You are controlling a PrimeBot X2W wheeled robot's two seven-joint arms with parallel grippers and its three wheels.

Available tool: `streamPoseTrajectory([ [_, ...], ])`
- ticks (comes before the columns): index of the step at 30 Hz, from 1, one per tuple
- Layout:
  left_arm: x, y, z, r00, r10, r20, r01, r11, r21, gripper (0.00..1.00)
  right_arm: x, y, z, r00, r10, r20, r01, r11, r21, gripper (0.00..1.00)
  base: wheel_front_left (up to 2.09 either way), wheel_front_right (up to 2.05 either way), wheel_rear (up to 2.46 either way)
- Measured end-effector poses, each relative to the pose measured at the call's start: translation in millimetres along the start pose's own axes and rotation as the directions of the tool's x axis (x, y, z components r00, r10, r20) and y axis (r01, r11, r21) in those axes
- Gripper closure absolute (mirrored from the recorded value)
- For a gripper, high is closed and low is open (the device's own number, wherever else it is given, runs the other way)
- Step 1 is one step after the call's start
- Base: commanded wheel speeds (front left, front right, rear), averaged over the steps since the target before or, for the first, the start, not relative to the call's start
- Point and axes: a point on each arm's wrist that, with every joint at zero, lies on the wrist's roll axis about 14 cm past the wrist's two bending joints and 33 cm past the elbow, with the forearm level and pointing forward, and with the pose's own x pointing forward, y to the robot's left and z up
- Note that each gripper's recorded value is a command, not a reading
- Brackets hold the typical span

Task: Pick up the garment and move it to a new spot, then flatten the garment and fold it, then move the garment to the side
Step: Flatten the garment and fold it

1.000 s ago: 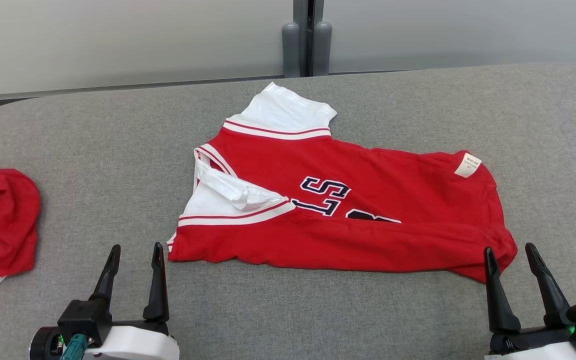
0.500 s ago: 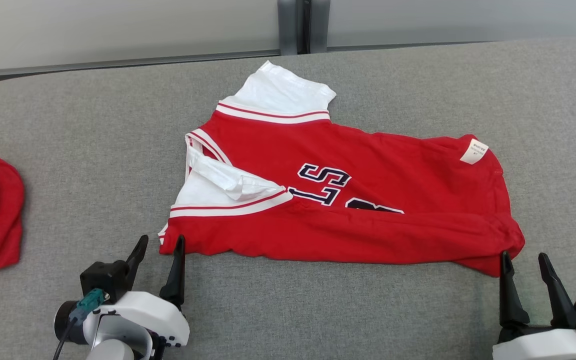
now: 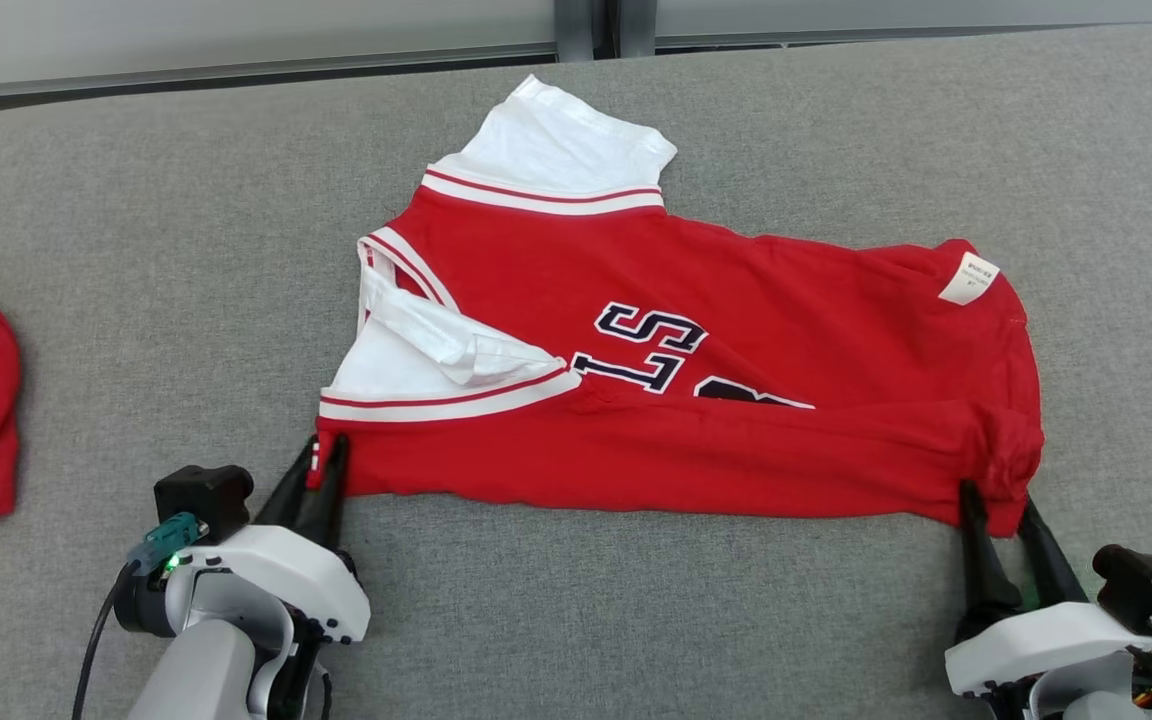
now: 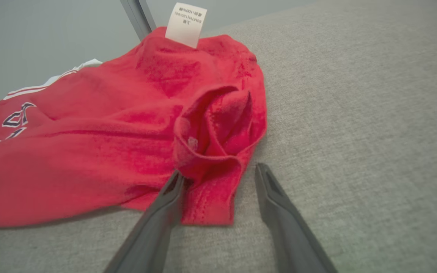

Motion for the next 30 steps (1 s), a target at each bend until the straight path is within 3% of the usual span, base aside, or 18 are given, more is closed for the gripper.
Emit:
streamPoseTrajectory([
  [8, -2, -5, 15, 0.996, -0.018, 0.092, 0.021, 0.999, -0.032, 1.00, 1, 6, 6, 0.999, 0.035, 0.010, -0.036, 0.999, 0.041, 1.00, 0.00, 0.00, 0.00],
  [17, -27, 11, 38, 0.975, 0.054, 0.214, -0.035, 0.995, -0.091, 1.00, -8, 15, 10, 0.993, 0.116, 0.005, -0.116, 0.993, 0.032, 1.00, 0.00, 0.00, 0.00],
  [24, -62, 29, 28, 0.969, 0.151, 0.194, -0.132, 0.985, -0.108, 1.00, -24, 23, 8, 0.986, 0.167, -0.018, -0.166, 0.985, 0.053, 1.00, 0.00, 0.00, 0.00],
  [30, -95, 34, 3, 0.971, 0.207, 0.119, -0.190, 0.972, -0.136, 1.00, -44, 10, -5, 0.983, 0.158, -0.091, -0.155, 0.987, 0.047, 1.00, 0.00, 0.00, 0.00],
])
